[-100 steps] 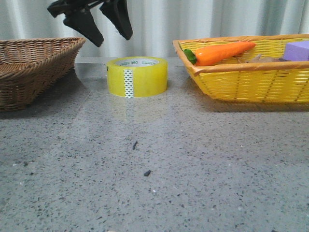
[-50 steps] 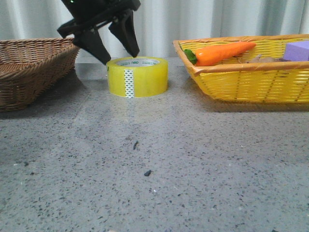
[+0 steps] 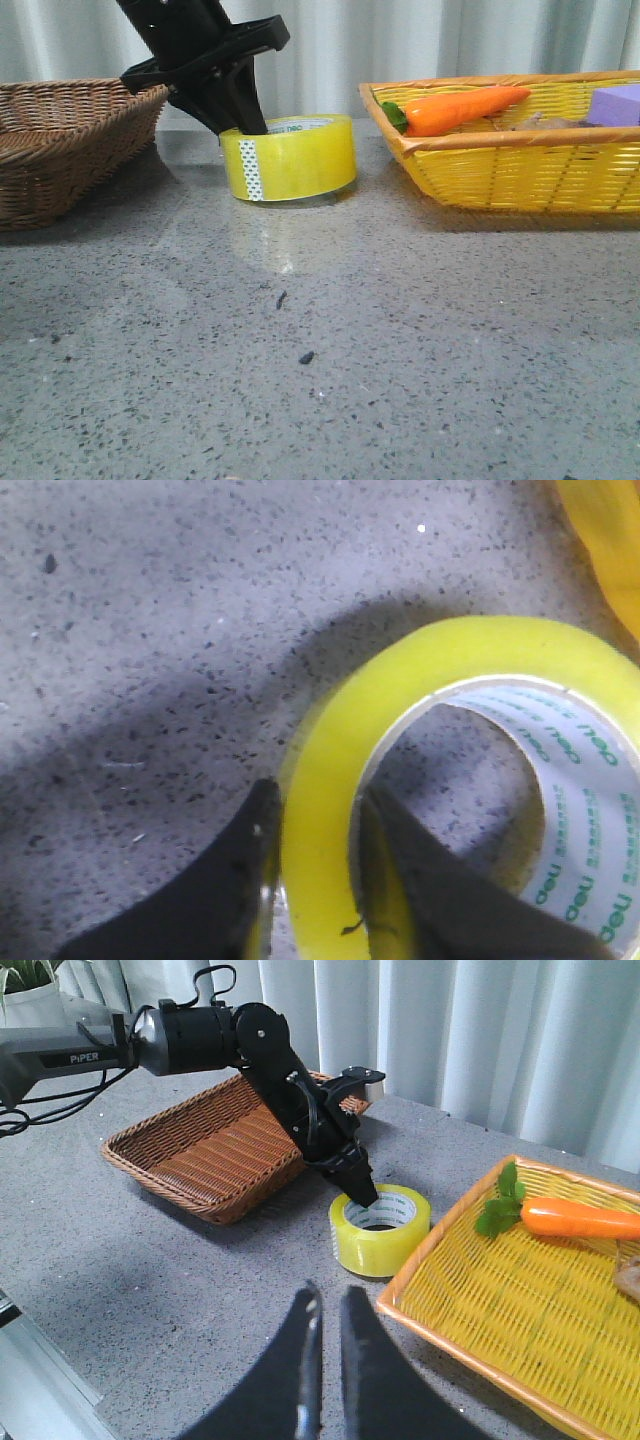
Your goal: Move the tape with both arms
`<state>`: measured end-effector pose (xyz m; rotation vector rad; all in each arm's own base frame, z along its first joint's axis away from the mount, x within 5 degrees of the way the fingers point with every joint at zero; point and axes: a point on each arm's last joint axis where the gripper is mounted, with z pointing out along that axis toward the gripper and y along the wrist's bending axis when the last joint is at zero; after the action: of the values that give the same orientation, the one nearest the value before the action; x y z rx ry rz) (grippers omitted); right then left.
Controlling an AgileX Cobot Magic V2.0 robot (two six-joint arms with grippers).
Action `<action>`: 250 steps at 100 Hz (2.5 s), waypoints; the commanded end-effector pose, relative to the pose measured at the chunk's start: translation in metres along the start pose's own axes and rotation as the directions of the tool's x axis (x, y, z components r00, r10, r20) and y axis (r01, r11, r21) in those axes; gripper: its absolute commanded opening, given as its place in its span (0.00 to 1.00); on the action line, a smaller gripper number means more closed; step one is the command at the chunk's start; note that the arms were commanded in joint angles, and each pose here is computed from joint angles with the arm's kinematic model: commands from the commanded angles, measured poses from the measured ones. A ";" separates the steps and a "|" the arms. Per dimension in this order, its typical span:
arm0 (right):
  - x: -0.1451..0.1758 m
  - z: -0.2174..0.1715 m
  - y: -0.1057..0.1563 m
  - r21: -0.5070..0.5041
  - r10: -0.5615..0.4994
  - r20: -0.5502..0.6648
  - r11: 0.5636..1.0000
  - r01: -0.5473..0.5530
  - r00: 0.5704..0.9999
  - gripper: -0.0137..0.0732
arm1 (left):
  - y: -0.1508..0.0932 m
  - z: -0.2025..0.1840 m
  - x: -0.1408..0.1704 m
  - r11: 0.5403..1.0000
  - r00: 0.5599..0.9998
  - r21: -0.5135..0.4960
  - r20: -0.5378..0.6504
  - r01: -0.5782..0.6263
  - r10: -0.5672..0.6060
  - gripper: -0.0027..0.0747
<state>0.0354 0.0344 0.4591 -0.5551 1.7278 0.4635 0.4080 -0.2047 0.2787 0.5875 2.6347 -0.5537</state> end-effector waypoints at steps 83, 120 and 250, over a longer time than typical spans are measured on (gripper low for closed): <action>-0.014 -0.002 -0.002 0.020 -0.009 0.114 1.000 0.007 0.993 0.11 | 0.091 -0.212 0.002 0.899 0.942 -0.400 0.335 0.176 -0.035 0.01; -0.014 -0.002 -0.003 0.037 -0.024 0.111 0.999 0.020 0.994 0.11 | 0.097 -0.210 0.007 0.913 0.921 -0.308 0.361 0.267 -0.148 0.59; 0.123 -0.050 -0.010 0.278 -0.225 0.241 0.948 0.155 0.944 0.11 | -0.054 -0.187 0.244 0.969 0.471 -0.156 0.851 -0.192 0.230 0.01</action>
<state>-0.0155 -0.0144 0.3388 -0.4732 1.5260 0.1664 0.1311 -0.0920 0.3264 0.4878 1.6835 -0.4895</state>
